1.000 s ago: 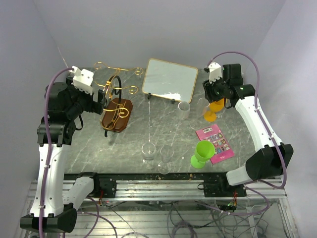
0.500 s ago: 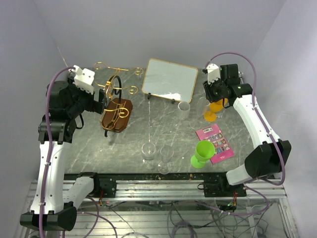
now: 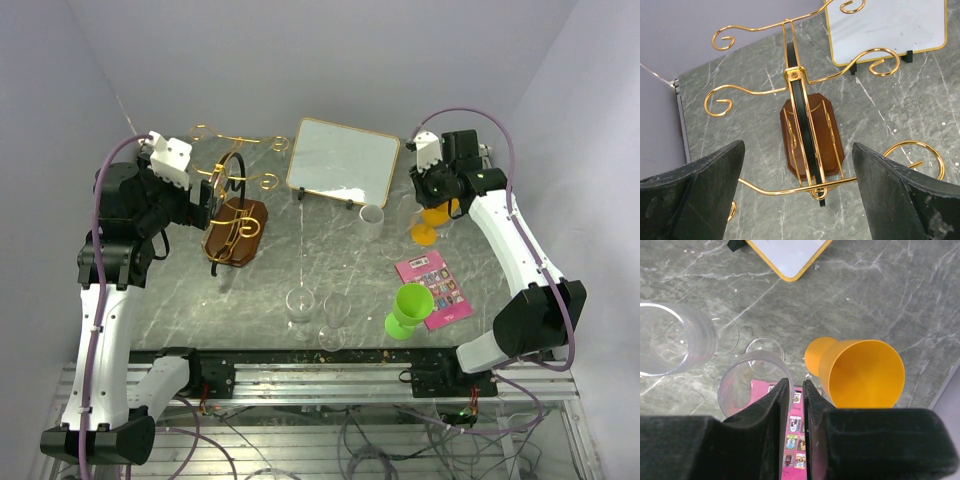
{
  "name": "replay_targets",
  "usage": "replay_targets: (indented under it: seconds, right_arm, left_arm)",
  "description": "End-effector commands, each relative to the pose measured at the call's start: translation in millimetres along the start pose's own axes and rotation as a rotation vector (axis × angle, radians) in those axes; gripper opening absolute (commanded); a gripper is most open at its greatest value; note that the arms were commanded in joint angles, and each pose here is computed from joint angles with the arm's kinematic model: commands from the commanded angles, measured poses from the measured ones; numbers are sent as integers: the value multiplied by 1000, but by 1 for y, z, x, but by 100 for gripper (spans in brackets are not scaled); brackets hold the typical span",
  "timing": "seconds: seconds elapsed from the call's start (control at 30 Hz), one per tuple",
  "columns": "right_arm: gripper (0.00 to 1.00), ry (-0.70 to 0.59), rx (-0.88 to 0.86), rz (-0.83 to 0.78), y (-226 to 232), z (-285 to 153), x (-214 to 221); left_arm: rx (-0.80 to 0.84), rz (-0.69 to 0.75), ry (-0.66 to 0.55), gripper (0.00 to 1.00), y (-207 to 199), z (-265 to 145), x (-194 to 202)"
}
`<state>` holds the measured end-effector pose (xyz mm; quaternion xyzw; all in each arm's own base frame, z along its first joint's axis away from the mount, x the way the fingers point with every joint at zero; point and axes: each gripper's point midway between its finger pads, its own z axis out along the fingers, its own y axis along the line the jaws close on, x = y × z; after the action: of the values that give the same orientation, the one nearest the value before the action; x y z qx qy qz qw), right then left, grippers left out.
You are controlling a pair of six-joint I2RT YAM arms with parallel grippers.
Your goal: Place the wine glass upside down on the wine glass rack
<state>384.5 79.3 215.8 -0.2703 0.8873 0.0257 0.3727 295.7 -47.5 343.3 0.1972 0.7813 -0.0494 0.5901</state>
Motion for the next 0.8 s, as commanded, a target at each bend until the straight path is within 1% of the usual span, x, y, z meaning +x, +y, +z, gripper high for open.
replay_targets:
  seconds: [0.0,0.2,0.33,0.47,0.53,0.6,0.67,0.77]
  right_arm:
    - [18,16,-27,-13,8,-4,5]
    - [20,26,-34,-12,10,-4,10]
    - [19,35,-46,-9,12,0,12]
    - [14,37,-58,-12,13,3,10]
    - [10,37,-57,-17,12,4,9]
    - [4,34,-57,-22,11,4,7]
    - [0,9,-56,-29,10,-2,-1]
    - [0,-33,-48,-39,8,-12,-16]
  left_arm:
    - [2,4,-30,99,1,0,-7]
    - [6,5,-30,99,1,1,-7]
    - [6,6,-28,99,1,1,-6]
    - [7,9,-23,99,1,1,-5]
    - [12,7,-20,100,0,2,-4]
    - [36,6,-21,100,-4,2,-5]
    - [53,1,-23,100,-7,1,-6]
    - [59,-2,-24,99,-8,0,-9]
